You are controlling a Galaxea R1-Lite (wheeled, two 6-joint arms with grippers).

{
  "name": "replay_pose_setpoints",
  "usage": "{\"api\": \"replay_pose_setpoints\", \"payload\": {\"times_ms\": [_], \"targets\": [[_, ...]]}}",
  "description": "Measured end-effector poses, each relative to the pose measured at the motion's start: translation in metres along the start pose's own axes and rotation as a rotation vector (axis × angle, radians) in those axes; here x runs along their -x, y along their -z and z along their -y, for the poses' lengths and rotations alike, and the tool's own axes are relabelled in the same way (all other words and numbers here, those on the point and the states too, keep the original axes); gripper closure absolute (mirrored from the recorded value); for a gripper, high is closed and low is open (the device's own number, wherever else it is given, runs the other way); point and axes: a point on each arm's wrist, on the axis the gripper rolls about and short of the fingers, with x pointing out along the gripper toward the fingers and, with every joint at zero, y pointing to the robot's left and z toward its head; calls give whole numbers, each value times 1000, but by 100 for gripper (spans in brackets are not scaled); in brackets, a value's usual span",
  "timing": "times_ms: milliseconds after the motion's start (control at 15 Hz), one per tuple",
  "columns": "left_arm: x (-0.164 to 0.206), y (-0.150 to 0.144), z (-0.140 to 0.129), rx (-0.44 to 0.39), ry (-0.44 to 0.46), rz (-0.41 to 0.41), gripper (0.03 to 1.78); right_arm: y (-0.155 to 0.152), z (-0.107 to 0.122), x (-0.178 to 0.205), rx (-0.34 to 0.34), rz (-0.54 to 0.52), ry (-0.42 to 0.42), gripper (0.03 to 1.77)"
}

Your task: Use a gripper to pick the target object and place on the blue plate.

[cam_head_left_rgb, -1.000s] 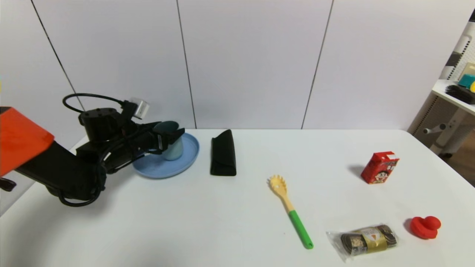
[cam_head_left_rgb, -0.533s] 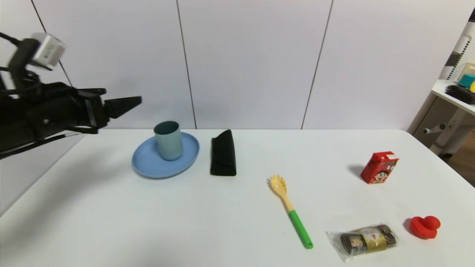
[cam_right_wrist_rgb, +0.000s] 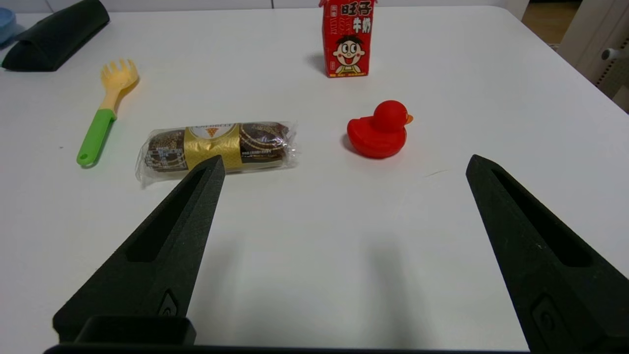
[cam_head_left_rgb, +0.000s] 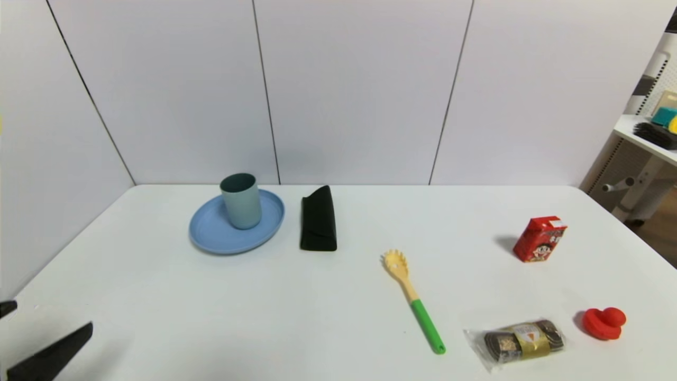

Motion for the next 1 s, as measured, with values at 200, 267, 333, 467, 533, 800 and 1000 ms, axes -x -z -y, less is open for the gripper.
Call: {"api": "replay_pose_setpoints", "payload": {"times_ms": [200,267,333,467,533,800,1000], "targets": [[17,55,6,-1,-12,23,12,0,0,0,0,0,-1,10],[18,72,7,-4,-15,28,12,0,0,0,0,0,0,10],[20,85,9,-10,-22,51,12,0,0,0,0,0,0,10],[25,104,11,-15,-42,114,12,0,0,0,0,0,0,10],[27,110,12,-18,-48,146,12,0,0,0,0,0,0,10],[31,120,14,-12,-71,253,12,0,0,0,0,0,0,10],[33,121,14,26,-71,274,12,0,0,0,0,0,0,10]]}}
